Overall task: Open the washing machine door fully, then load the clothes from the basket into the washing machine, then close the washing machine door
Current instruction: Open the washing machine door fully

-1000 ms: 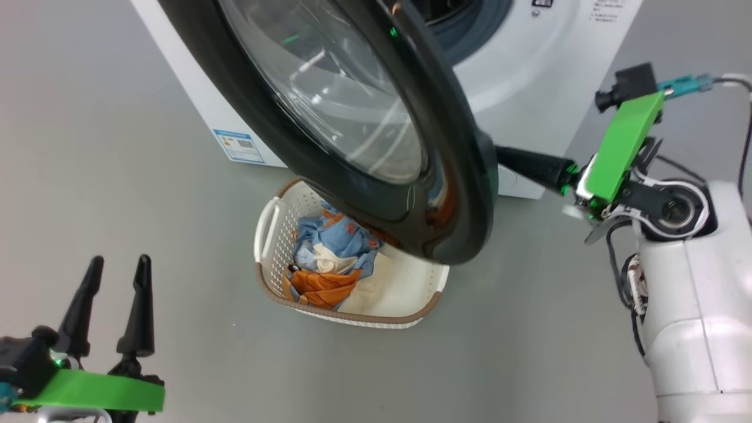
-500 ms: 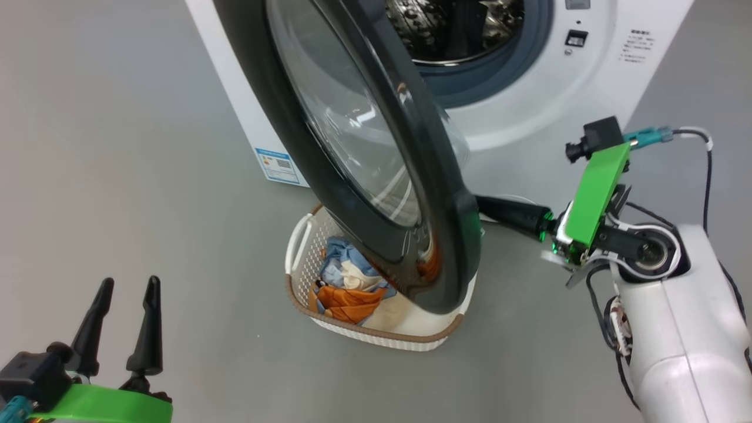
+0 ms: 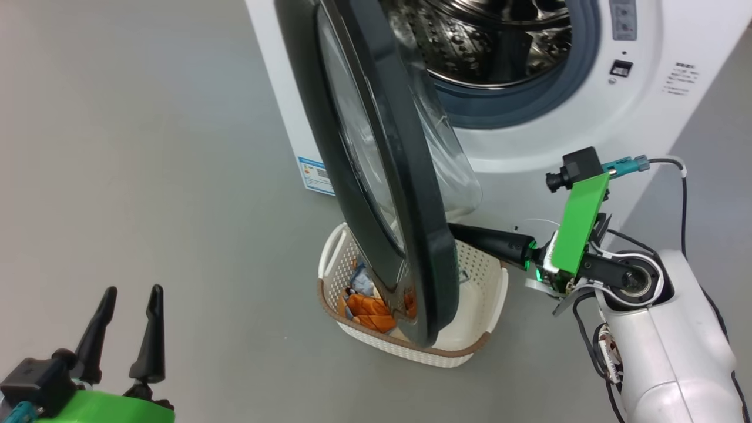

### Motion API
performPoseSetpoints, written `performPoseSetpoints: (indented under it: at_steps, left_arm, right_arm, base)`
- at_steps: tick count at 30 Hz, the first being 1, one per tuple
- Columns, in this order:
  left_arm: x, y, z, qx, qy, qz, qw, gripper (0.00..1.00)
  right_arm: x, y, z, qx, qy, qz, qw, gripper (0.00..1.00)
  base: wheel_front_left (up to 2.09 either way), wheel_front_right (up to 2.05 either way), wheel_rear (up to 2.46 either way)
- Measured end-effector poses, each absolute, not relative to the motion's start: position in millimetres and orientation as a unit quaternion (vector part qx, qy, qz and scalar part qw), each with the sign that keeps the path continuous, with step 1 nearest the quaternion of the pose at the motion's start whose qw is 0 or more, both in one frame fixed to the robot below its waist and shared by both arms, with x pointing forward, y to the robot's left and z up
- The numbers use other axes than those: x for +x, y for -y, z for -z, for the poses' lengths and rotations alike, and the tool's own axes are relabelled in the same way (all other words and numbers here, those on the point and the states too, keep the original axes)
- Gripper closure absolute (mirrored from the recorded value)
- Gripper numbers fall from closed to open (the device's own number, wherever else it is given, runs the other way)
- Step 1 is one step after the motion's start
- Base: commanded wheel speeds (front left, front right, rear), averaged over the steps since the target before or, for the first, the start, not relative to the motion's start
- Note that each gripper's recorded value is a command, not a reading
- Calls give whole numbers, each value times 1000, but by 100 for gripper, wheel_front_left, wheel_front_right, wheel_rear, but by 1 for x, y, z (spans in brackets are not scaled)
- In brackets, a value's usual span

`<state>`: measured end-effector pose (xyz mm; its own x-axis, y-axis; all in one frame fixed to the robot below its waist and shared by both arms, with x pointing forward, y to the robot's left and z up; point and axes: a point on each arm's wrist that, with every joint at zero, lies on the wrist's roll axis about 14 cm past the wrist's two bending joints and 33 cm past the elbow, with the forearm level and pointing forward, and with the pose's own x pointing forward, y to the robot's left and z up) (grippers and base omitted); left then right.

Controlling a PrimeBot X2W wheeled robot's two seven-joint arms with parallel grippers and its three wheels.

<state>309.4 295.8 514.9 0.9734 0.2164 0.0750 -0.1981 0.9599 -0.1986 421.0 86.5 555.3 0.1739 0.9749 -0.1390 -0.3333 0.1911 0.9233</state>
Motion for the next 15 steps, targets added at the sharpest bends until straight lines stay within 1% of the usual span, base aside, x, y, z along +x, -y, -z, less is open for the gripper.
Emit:
performPoseSetpoints:
  at_steps: [5,10,12,15]
  left_arm:
    - [298,-302,-518,-94,55,-119,987,0]
    - [286,-309,-520,-92,59,-134,985,0]
    - [279,-313,-521,-86,61,-142,984,0]
    - [272,-317,-522,-85,63,-151,983,0]
  right_arm:
    - [409,-100,-556,388,-415,-513,643,100]
    - [401,-111,-558,382,-417,-524,637,100]
    - [394,-120,-560,381,-421,-535,625,100]
    - [388,-129,-563,377,-424,-546,616,100]
  base:
    - [0,0,0]
    - [0,0,0]
    - [0,0,0]
    - [0,0,0]
